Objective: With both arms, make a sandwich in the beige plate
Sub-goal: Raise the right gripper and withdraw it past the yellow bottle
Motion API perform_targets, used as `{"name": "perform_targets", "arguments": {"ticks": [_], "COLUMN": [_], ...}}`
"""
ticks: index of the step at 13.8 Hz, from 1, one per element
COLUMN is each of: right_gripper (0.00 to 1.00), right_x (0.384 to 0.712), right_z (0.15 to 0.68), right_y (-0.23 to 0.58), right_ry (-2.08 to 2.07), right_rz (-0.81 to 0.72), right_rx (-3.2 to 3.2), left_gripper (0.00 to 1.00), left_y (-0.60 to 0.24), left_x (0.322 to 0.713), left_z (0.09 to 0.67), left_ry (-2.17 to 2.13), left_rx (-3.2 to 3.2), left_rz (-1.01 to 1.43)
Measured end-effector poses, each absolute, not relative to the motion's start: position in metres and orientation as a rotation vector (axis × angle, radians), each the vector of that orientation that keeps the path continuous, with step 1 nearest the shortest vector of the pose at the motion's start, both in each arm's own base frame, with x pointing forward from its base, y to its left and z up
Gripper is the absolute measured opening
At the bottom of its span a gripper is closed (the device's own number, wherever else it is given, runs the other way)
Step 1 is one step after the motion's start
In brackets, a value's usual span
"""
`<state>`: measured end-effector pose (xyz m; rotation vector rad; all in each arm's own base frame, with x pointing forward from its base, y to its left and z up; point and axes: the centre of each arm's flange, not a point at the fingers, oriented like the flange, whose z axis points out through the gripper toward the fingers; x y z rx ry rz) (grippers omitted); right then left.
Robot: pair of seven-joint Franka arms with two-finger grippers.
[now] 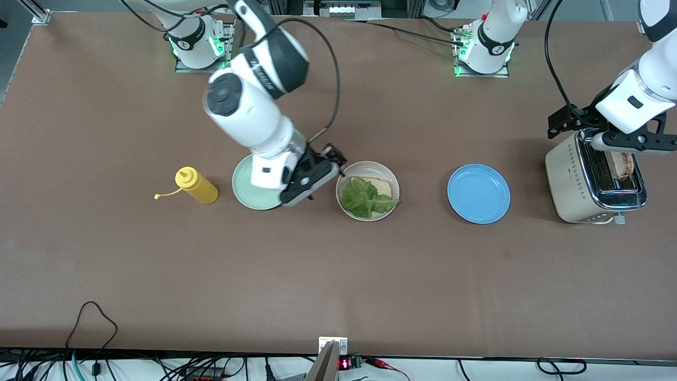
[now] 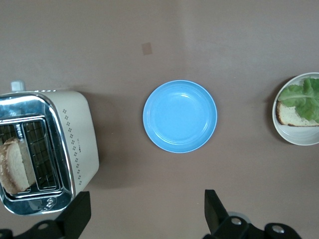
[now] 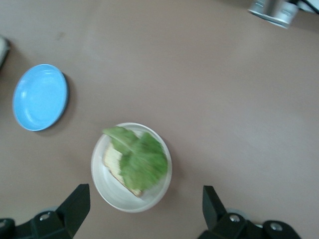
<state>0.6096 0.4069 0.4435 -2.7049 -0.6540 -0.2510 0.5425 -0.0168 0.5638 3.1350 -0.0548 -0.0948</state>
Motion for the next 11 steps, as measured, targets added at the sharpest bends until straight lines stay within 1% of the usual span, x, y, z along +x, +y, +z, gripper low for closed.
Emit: {"name": "perform_targets", "arguments": {"ticks": [2, 4, 7, 9, 11], "right_gripper": [1.0, 1.0, 1.0, 1.0, 1.0], "right_x": [0.64, 0.665, 0.683, 0.693, 0.699], "right_z": [0.436, 0.423, 0.414, 0.416, 0.424], "right_y": [0.346, 0.286, 0.212, 0.148, 0.087], "right_ry": [-0.529, -0.429, -0.456, -0.436, -0.396], "right_rz": [-0.208, -0.176, -0.105, -0.069, -0.07], "right_rx": [-2.753, -2.787, -2.802, -2.81, -2.855], "left_gripper": [1.0, 1.0, 1.0, 1.0, 1.0], "left_y": [0.013, 0.058, 0.128, 0.149, 0.161], "left_x": [0.549, 0.557, 0.561, 0.567, 0.573], "left_z": [0.561, 0.55, 0.518, 0.5, 0.482], "left_ry": [0.035, 0.149, 0.262, 0.203, 0.125], "left_rx": [3.134, 3.132, 3.197, 3.287, 3.321], "left_rz": [-0.113, -0.185, -0.303, -0.352, -0.326]}}
